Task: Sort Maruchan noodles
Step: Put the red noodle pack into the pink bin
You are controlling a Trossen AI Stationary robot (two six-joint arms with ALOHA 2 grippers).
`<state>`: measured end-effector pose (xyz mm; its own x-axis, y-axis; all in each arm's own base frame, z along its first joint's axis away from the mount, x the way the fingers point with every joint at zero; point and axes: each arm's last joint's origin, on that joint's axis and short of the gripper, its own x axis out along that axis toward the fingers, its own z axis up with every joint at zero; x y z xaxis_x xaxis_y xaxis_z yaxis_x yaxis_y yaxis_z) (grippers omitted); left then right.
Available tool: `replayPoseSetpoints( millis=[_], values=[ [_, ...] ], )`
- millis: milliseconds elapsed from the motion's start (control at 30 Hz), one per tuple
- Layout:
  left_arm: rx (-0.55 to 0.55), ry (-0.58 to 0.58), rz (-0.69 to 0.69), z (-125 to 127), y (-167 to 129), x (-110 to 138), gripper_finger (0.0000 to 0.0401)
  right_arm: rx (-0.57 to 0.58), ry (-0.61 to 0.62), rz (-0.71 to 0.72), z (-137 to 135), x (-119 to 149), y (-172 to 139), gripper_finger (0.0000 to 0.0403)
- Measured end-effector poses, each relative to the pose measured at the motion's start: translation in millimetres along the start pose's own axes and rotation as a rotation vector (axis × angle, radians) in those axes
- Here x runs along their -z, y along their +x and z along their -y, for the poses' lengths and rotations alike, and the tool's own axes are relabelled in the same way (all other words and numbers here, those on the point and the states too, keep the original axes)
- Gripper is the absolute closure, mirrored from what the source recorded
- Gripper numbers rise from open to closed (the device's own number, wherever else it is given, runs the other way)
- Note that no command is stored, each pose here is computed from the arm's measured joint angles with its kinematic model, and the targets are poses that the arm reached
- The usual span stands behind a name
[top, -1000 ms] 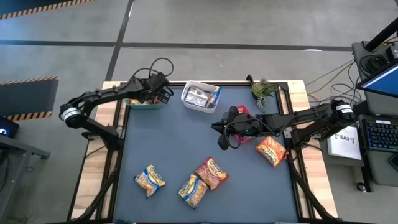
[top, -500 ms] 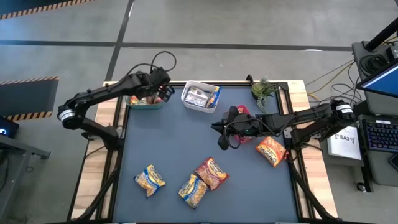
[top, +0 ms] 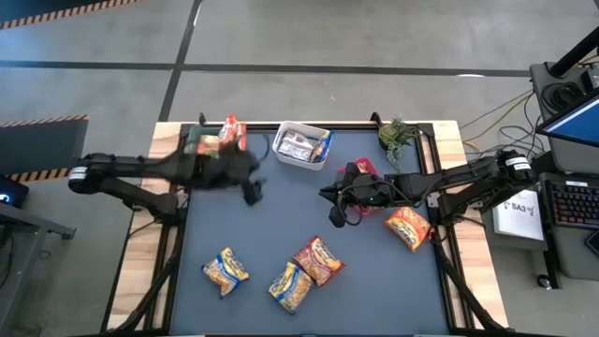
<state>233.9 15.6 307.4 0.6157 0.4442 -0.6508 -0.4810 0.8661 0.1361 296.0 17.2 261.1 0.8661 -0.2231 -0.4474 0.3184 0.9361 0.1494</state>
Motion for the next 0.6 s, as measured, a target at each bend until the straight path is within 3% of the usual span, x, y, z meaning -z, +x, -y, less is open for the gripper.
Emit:
replayPoseSetpoints(
  millis=[200,400,600],
  values=[
    [0.218,0.08,0.142,48.7,-21.6,33.8,0.0129,-0.156,0.075,-0.028,1.7,-12.1,0.4,0.0364],
    [0.21,0.067,0.235,63.7,-44.9,43.9,0.0129,-0.239,0.071,-0.007,-10.5,-30.8,1.9,0.0365],
    [0.189,0.096,0.274,58.0,-58.0,46.3,0.0129,-0.327,0.094,-0.015,-49.5,-40.3,8.9,0.0365]
  ],
)
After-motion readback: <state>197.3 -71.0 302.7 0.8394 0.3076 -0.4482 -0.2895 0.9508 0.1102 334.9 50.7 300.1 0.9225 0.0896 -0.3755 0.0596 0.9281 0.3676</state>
